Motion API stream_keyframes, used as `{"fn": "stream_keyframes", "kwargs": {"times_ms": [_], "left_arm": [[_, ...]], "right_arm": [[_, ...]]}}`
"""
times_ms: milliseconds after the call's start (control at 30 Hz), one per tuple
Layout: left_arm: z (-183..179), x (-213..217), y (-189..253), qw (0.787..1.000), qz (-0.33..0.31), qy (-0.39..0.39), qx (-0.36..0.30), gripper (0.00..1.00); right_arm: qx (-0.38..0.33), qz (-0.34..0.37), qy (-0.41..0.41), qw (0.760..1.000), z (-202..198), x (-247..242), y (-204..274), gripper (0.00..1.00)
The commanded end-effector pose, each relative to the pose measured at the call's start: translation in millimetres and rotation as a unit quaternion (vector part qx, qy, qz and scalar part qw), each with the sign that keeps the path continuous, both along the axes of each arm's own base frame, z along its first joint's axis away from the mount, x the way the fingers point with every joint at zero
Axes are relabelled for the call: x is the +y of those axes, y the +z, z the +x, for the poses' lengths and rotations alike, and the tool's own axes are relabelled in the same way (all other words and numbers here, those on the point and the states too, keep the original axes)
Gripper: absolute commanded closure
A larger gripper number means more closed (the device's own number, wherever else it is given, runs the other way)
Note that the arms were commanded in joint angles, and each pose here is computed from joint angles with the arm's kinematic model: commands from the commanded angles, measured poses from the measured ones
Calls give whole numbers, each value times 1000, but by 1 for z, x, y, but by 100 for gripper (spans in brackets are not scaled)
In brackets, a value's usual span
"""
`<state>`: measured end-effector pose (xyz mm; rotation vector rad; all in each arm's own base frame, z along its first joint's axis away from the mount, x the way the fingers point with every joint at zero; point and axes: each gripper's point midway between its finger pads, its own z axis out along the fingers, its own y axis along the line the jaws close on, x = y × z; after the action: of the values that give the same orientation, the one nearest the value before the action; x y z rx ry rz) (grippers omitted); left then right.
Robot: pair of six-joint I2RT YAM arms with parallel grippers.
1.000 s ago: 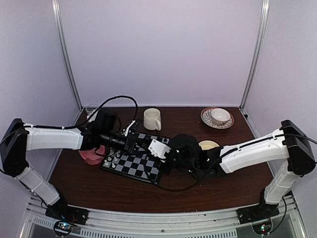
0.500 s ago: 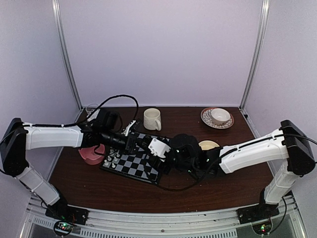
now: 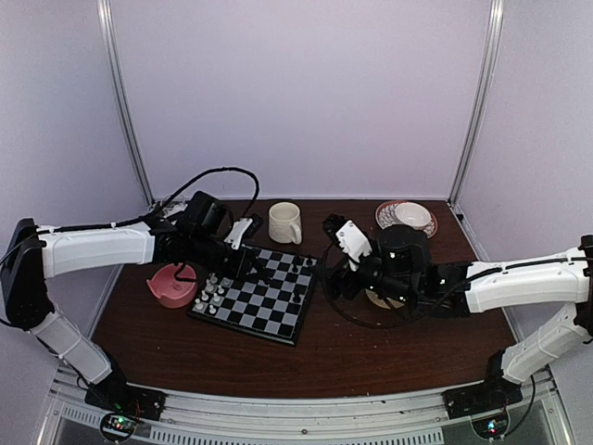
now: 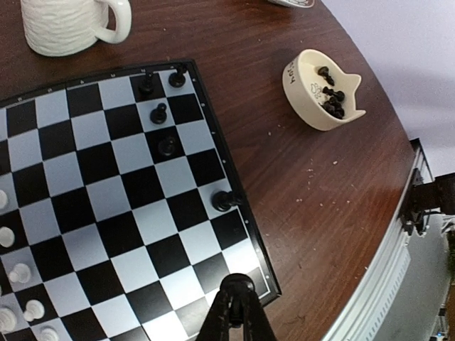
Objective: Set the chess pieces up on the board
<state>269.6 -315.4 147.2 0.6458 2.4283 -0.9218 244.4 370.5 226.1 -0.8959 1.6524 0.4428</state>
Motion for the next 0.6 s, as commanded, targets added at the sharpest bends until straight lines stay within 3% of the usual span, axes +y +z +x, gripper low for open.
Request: {"fn": "stream_keyframes", "kwargs": {"times_ms": [0, 233, 567], "left_arm": [[16, -6, 1, 995, 73, -4, -67, 100], [41, -34, 8, 988, 116, -17, -105, 100], [87, -74, -12, 975, 169, -48, -136, 100]], "right_arm": [[40, 50, -95, 993, 28, -44, -9, 18], [60, 73, -218, 971, 58, -97, -27, 18], [47, 112, -281, 952, 63, -134, -25, 18]]}}
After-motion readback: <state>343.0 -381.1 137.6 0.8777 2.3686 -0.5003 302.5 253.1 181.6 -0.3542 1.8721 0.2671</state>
